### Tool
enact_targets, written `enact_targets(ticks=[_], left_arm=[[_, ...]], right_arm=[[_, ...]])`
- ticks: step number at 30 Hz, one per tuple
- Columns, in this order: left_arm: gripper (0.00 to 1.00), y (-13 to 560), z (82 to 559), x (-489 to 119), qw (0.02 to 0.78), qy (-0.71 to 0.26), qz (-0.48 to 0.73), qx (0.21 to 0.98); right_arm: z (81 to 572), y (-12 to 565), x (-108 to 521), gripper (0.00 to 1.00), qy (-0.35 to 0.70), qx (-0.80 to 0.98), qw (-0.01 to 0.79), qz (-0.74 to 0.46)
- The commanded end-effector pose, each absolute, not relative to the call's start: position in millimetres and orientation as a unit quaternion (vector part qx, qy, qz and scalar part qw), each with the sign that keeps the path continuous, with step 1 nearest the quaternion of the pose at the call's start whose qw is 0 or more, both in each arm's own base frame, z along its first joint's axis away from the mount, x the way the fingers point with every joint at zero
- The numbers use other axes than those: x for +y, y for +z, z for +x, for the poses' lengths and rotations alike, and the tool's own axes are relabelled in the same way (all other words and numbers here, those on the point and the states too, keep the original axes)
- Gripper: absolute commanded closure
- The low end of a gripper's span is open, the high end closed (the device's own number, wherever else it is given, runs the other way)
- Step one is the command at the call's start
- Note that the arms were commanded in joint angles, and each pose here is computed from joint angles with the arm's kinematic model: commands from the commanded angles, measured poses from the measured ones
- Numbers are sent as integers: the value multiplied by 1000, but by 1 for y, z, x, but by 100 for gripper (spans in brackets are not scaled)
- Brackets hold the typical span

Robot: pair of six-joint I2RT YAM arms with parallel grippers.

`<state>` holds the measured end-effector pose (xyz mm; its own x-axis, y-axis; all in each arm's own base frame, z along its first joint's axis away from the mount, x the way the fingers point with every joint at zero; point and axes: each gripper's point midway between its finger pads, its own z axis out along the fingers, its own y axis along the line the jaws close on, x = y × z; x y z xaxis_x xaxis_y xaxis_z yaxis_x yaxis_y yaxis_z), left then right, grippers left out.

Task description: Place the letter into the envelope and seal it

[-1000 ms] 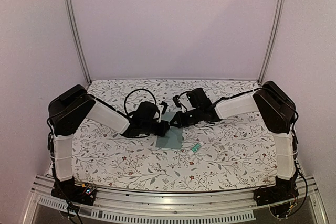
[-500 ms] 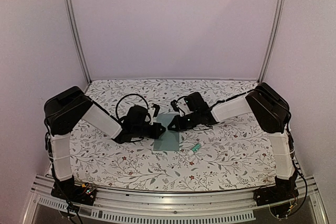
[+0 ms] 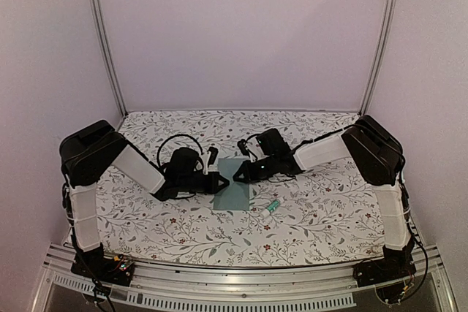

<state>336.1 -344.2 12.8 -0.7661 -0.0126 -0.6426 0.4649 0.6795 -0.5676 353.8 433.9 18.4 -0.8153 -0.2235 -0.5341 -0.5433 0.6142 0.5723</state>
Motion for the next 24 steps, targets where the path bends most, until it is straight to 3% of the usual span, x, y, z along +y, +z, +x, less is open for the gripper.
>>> enact_targets(ticks=[1,13,24], left_arm=[[100,15,344,-336,323,-357,126,867],[100,-6,347,-331,315,-331,116,882],[100,-7,347,-328,315,-330,108,883]], right_arm=[[352,9,431,94,364,882,206,-219],[353,67,448,93,395,853,236,-245],[350,42,455,93,404,857,211,-241]])
